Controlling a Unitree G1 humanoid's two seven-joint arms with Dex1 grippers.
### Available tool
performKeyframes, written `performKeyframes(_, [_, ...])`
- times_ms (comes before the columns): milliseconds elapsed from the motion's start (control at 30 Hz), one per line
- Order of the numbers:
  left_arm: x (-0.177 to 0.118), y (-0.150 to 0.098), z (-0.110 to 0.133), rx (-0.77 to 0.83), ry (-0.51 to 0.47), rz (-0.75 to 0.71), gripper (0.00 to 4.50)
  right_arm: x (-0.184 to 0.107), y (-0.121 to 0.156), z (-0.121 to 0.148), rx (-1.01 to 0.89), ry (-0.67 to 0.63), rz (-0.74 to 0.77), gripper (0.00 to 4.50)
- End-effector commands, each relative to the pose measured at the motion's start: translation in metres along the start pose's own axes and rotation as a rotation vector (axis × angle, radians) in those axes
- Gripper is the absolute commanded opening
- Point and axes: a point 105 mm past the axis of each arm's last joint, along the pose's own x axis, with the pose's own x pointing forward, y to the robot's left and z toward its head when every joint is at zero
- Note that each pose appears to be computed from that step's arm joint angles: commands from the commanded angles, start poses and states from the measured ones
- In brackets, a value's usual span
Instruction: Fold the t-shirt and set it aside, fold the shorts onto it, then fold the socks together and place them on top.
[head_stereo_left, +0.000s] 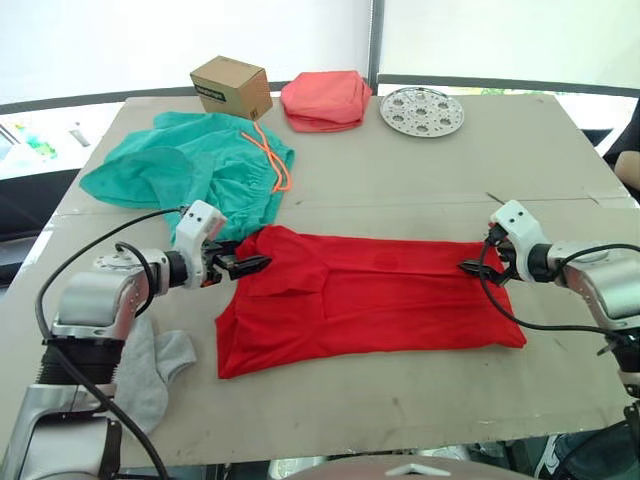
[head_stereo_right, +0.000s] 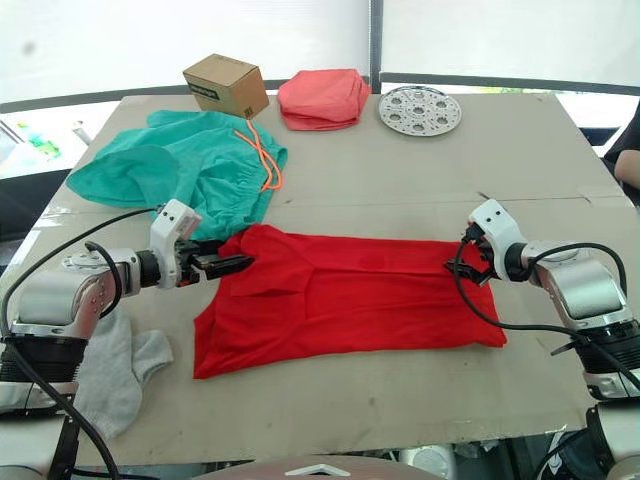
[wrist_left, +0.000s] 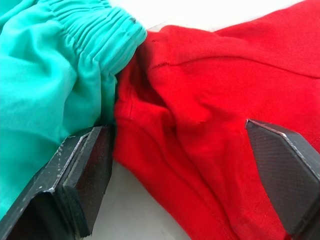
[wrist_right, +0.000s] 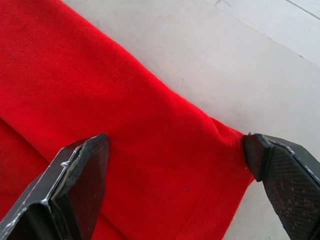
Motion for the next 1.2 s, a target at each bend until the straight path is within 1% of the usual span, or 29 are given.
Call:
performKeyframes(33, [0.0, -0.009, 0.014, -0.024, -0.061, -0.025, 4.45, 0.0, 0.001, 0.009, -0.032, -0.023, 0.003, 4.5])
performKeyframes(100, [-0.006, -0.016, 0.022, -0.117, -0.109, -0.065, 4.45, -0.002, 0.002, 0.013, -0.021, -0.037, 0.006, 4.5])
performKeyframes(167, [-0.012, -0.018, 0.018, -0.161, -0.11, -0.071, 4.45, -0.003, 0.003, 0.013, -0.02, -0.039, 0.008, 4.5])
performKeyframes(267, [-0.016, -0.012, 0.005, -0.155, -0.081, -0.014, 4.45, -0.004, 0.003, 0.009, -0.023, -0.03, 0.005, 4.5])
performKeyframes(367, [-0.012, -0.01, 0.002, -0.207, -0.102, -0.001, 4.45, -0.005, 0.003, 0.007, -0.019, -0.026, 0.005, 4.5])
performKeyframes(467, [-0.007, -0.008, -0.002, -0.2, -0.103, 0.028, 4.45, -0.005, 0.005, 0.008, -0.025, -0.032, 0.013, 4.5])
performKeyframes(600, [-0.003, -0.009, 0.005, -0.205, -0.161, 0.036, 4.45, -0.006, 0.007, 0.01, -0.022, -0.048, 0.021, 4.5])
performKeyframes(733, [0.005, -0.007, 0.005, -0.185, -0.157, 0.05, 4.45, -0.002, 0.009, 0.007, -0.007, -0.038, 0.034, 4.5])
performKeyframes(767, [0.007, -0.006, 0.005, -0.18, -0.157, 0.051, 4.5, -0.001, 0.009, 0.006, -0.003, -0.034, 0.037, 4.01])
performKeyframes(800, [0.011, -0.009, 0.004, -0.161, -0.142, 0.042, 4.24, 0.001, 0.009, 0.003, 0.0, -0.021, 0.037, 3.75])
performKeyframes(833, [0.013, -0.011, 0.003, -0.137, -0.128, 0.034, 3.95, 0.003, 0.008, 0.001, 0.001, -0.008, 0.034, 3.33])
performKeyframes(867, [0.016, -0.013, 0.002, -0.117, -0.116, 0.023, 3.6, 0.005, 0.007, 0.0, -0.001, 0.003, 0.027, 2.77])
performKeyframes(967, [0.018, -0.02, 0.0, -0.085, -0.096, -0.009, 2.09, 0.006, 0.002, -0.001, -0.015, 0.015, 0.007, 1.23])
performKeyframes(1033, [0.016, -0.021, -0.001, -0.071, -0.093, -0.016, 1.21, 0.005, 0.0, 0.0, -0.017, 0.013, 0.0, 0.34])
performKeyframes(1067, [0.015, -0.022, 0.0, -0.074, -0.095, -0.023, 0.72, 0.004, -0.001, 0.0, -0.022, 0.014, -0.006, 0.0])
performKeyframes(1100, [0.014, -0.023, 0.0, -0.077, -0.095, -0.032, 0.24, 0.002, -0.002, 0.0, -0.031, 0.017, -0.014, 0.0])
performKeyframes(1133, [0.013, -0.023, 0.0, -0.081, -0.094, -0.041, 0.07, -0.001, -0.003, -0.001, -0.039, 0.021, -0.02, 0.0])
performKeyframes(1200, [0.011, -0.027, 0.001, -0.096, -0.092, -0.073, 0.07, -0.005, -0.005, -0.003, -0.053, 0.03, -0.029, 0.0])
